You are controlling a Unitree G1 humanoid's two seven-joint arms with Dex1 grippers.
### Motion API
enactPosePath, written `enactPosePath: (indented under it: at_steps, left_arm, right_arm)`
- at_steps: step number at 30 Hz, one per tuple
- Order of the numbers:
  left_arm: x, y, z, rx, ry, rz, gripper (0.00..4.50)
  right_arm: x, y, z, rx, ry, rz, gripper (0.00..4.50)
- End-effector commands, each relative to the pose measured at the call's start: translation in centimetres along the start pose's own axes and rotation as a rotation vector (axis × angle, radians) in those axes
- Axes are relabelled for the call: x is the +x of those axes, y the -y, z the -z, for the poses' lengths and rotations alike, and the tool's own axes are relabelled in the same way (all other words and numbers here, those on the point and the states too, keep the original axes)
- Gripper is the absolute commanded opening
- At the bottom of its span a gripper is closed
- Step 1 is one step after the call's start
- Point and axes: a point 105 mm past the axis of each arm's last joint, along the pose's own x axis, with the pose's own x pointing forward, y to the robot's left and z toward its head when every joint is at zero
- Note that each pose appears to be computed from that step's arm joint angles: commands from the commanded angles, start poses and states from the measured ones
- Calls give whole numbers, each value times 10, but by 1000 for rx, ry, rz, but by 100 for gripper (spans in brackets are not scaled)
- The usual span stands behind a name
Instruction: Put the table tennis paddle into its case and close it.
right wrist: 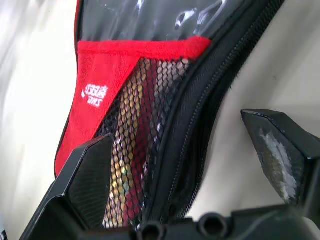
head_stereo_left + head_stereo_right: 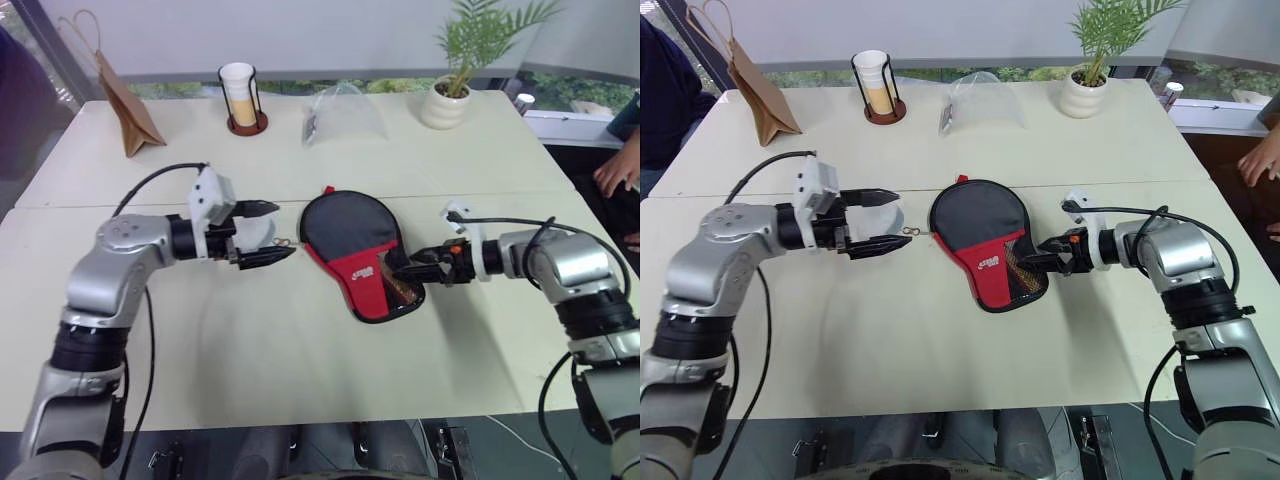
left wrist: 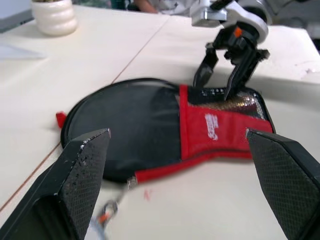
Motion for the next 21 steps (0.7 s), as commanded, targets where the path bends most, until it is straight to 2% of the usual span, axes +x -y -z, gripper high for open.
enactPosePath:
  at_steps: [1,2,5,10,13,17,21]
  left_arm:
    - [-11,10,-17,37,23,27,450]
    - [-13,12,-18,36,20,29,450]
    - [-15,13,-18,36,9,20,450]
    - [-15,12,-19,42,10,1,450]
    - [-15,12,-21,44,16,-6,450]
    - [-13,10,-23,50,25,-15,450]
    - [-9,10,-23,52,33,-18,450]
  right_arm:
    - [7,-3,-1,7,-8,-40,446]
    - [9,-4,-1,11,-8,-47,446]
    - [13,-4,1,30,-9,-67,362]
    - [17,-4,6,80,-11,-83,124]
    - [18,-7,12,105,-19,-94,4]
    - [18,-15,25,214,-34,-107,4]
    - [16,-39,54,306,-90,-130,4]
